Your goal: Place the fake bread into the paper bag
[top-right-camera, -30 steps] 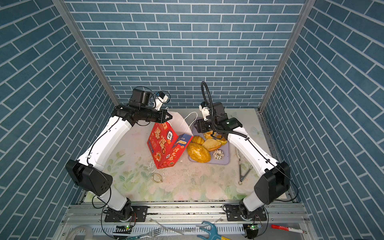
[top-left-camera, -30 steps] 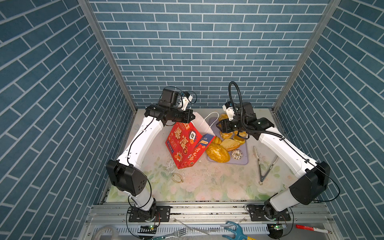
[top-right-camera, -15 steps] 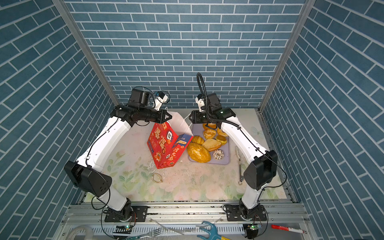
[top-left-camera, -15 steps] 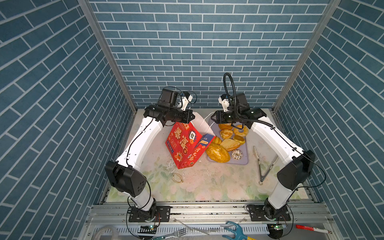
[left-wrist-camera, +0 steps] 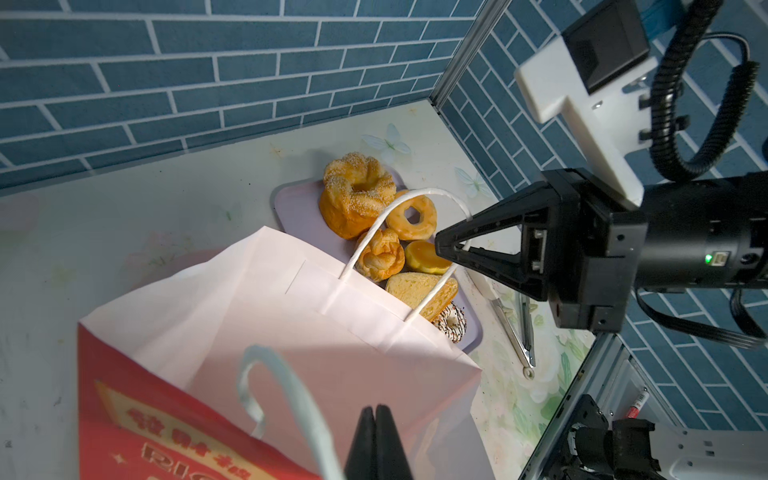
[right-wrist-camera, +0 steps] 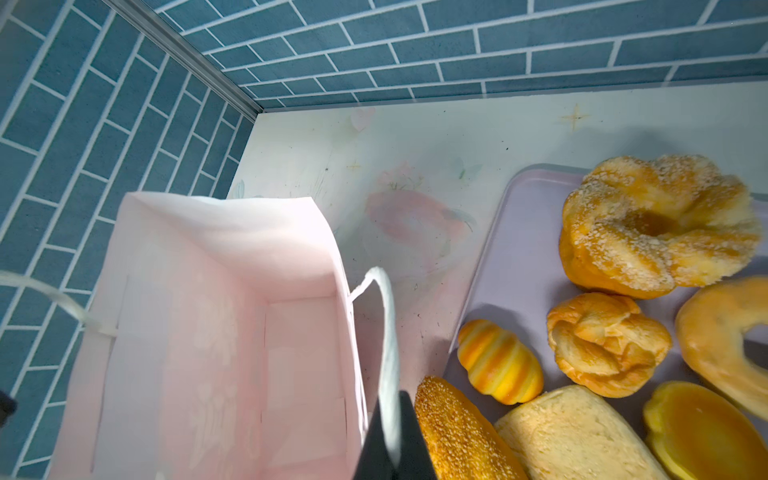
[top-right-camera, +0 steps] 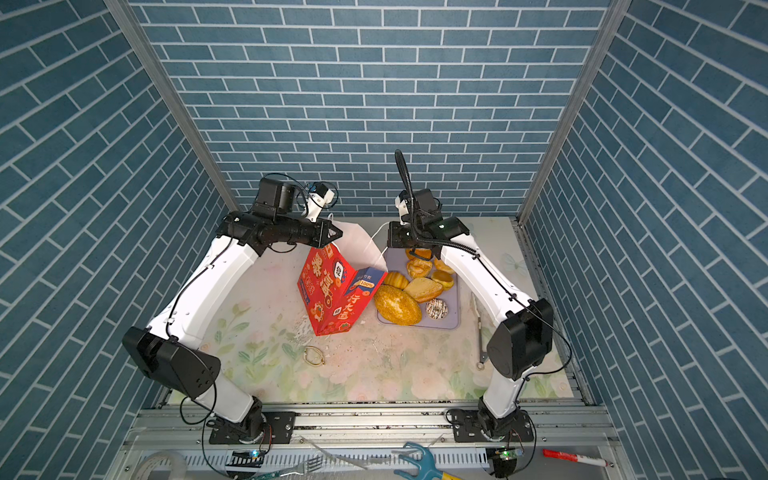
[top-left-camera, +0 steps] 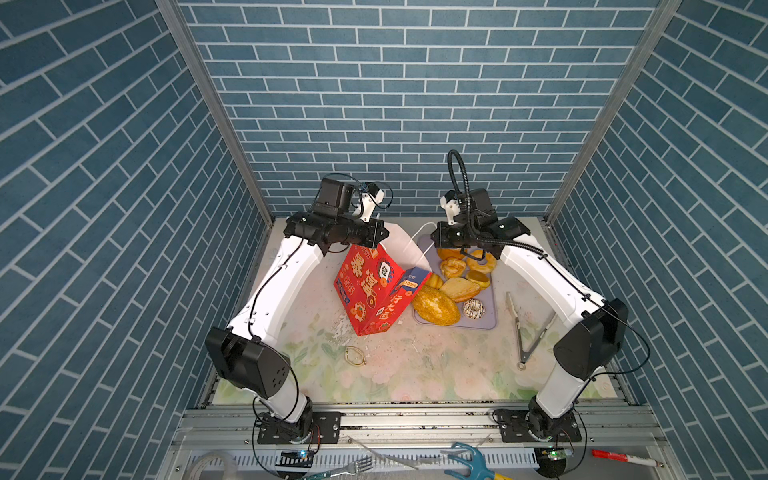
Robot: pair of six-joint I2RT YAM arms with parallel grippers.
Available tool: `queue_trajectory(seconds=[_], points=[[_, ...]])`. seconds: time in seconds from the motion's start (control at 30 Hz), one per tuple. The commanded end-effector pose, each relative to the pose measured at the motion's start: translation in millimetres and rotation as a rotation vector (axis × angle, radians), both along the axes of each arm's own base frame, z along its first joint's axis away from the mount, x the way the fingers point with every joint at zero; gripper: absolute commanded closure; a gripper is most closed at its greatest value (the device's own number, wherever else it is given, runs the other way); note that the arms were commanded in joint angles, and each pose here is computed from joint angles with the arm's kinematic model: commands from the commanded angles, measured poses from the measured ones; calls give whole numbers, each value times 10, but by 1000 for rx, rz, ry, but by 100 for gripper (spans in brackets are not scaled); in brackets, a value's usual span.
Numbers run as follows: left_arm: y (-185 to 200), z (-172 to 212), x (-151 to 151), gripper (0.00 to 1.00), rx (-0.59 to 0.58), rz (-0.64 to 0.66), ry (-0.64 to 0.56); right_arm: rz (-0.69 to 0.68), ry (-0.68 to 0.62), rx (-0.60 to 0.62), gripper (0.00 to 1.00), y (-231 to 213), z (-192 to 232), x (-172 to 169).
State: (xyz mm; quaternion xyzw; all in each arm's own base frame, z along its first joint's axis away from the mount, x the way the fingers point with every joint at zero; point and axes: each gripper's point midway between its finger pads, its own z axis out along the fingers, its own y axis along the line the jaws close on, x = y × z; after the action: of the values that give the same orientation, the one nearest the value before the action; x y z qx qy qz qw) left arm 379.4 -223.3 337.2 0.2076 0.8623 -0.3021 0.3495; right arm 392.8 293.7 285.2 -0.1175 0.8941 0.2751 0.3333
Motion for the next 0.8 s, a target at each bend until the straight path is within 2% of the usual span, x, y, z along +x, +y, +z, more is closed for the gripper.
queue_trajectory(seconds=[0.0, 0.23, 0.57, 0.63, 0.67, 0.7, 0.77], points=[[75, 137, 87, 100, 0, 13, -59, -30, -106, 43, 100, -83, 369, -39], [237, 90, 183, 100, -31, 56, -53, -23, -111, 45, 100, -96, 385, -120], [410, -242, 184, 100, -41, 110, 23, 14, -97, 50, 100, 5, 336, -136], [460, -259, 182, 95, -42, 126, 26, 28, -111, 58, 100, 28, 381, -145], [482, -246, 180, 91, -41, 132, 23, 38, -117, 60, 90, 41, 404, -150], [500, -232, 179, 84, -36, 139, 20, 45, -121, 61, 82, 46, 422, -152], [538, -189, 173, 62, -18, 148, 10, 52, -130, 60, 67, 56, 455, -150]])
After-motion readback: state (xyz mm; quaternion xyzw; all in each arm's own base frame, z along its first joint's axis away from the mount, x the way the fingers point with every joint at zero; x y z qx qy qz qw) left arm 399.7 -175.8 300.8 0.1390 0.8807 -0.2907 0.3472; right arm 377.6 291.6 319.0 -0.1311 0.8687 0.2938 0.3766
